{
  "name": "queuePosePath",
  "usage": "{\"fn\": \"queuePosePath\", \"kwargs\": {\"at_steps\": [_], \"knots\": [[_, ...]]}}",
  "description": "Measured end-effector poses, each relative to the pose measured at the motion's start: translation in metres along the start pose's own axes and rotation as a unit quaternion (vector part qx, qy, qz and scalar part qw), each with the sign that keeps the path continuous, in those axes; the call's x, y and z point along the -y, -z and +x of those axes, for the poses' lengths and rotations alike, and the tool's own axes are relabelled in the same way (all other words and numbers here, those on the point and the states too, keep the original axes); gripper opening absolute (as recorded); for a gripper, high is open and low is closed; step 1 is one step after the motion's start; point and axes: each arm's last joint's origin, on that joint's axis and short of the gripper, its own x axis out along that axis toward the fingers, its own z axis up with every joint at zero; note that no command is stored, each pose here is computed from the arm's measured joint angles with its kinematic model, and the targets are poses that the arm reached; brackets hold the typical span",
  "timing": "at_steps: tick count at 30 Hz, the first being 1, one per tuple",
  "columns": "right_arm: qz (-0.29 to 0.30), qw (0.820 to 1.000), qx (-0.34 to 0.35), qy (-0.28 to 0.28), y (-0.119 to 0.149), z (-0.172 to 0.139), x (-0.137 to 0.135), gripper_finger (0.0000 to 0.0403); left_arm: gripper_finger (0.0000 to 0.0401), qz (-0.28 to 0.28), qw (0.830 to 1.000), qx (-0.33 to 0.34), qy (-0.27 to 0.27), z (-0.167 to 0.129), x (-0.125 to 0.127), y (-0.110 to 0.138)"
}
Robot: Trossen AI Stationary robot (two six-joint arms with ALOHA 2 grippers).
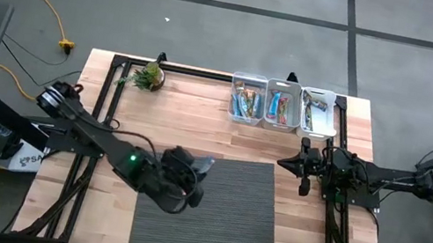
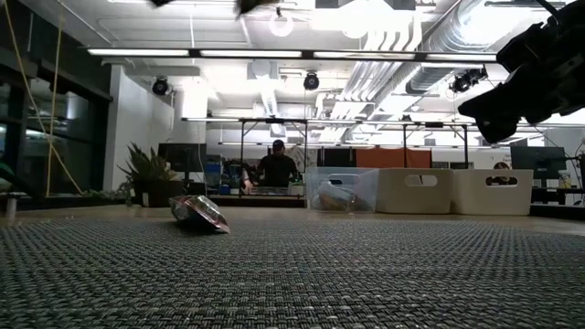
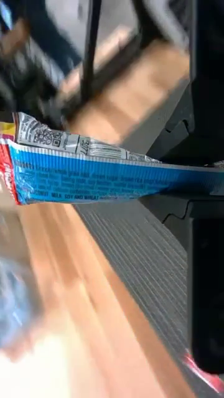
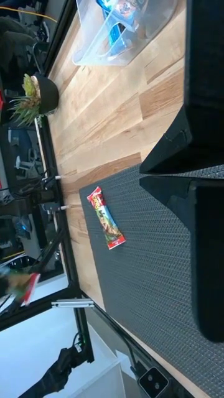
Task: Pick and place Granola Bars by type
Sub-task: Put the red granola bar into the gray bin
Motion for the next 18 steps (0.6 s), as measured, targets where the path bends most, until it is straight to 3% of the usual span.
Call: {"fn": "queuePosePath", "kwargs": {"at_steps": [12, 18], "knots": [[0.0, 1.0, 0.001, 0.0, 0.0, 0.0, 0.0, 0.0, 0.005, 0.059, 0.978, 0.093, 0.179, -0.015, 0.036, -0.036], [0.0, 1.0, 0.001, 0.0, 0.0, 0.0, 0.0, 0.0, 0.005, 0.077, 0.948, 0.114, 0.288, -0.005, 0.042, -0.067]]}}
